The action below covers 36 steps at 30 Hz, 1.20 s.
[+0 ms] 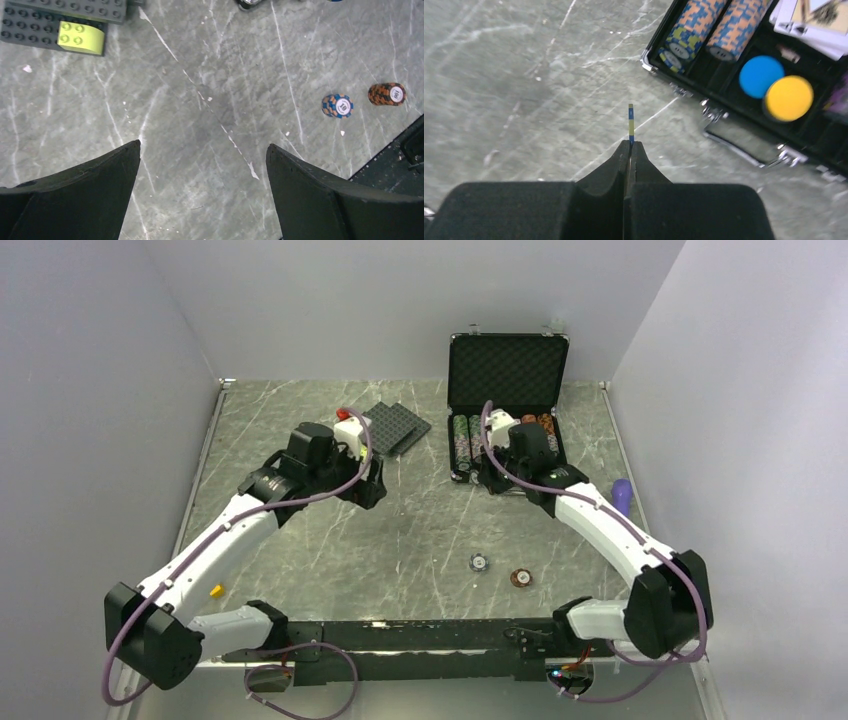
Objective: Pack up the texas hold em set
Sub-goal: Place the poker chip in the chip case.
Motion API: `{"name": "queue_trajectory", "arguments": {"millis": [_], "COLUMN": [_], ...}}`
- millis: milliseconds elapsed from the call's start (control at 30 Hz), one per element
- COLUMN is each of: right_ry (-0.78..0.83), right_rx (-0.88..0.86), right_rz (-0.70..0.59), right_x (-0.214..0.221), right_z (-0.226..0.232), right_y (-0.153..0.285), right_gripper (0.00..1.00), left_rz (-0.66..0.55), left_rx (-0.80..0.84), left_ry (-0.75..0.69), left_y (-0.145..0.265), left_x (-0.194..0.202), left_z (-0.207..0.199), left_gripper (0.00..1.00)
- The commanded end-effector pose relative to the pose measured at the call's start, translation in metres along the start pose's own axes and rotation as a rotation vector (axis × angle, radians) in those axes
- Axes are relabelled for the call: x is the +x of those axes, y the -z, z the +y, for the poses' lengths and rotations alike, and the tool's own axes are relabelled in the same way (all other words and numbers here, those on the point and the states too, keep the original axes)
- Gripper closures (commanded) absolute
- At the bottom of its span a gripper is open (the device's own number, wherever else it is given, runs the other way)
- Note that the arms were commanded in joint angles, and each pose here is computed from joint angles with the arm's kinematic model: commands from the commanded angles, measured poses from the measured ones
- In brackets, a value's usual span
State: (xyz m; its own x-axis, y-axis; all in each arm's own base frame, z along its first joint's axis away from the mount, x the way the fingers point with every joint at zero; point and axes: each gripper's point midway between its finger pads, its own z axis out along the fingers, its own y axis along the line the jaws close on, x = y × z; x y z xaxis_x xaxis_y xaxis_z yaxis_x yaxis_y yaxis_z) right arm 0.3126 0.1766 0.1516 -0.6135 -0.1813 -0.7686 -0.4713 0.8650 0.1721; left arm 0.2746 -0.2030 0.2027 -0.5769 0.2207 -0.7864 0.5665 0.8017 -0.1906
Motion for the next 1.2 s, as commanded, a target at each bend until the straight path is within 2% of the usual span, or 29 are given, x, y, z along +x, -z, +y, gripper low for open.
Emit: {"name": "queue_trajectory", "arguments": {"millis": [0, 233, 367, 800, 1167], "right_ry": [0.377, 0.676, 0.776, 0.881, 0.89], "right_rx": [-0.016, -0.033, 0.009, -0.025, -0.044], "right_rz": [-0.057, -0.007, 0.017, 0.128, 0.188], "right_x": [-0.034, -0.04, -0.041, -0.038, -0.021], "right_z": [-0.012, -0.022, -0.034, -0.04, -0.036], "right_y": [-0.012, -0.044, -0.056, -0.1, -0.108], "right_gripper": [1.0, 1.0, 1.0, 1.0, 1.0], "left_rz": [-0.065, -0.061, -0.044, -0.049, -0.043], "left_rx": [0.007, 0.05, 0.055, 0.082, 0.089], "left_ry": [-0.066, -0.049, -0.035, -0.03, -0.025], "left_y": [0.005, 0.002, 0.0, 0.002, 0.0], "left_x": [-0.009, -0.001, 0.002, 0.0, 0.001], "left_z": [0.01, 0.004, 0.003, -0.002, -0.003], "left_gripper": [0.01, 0.0, 0.01, 0.01, 0.01]}}
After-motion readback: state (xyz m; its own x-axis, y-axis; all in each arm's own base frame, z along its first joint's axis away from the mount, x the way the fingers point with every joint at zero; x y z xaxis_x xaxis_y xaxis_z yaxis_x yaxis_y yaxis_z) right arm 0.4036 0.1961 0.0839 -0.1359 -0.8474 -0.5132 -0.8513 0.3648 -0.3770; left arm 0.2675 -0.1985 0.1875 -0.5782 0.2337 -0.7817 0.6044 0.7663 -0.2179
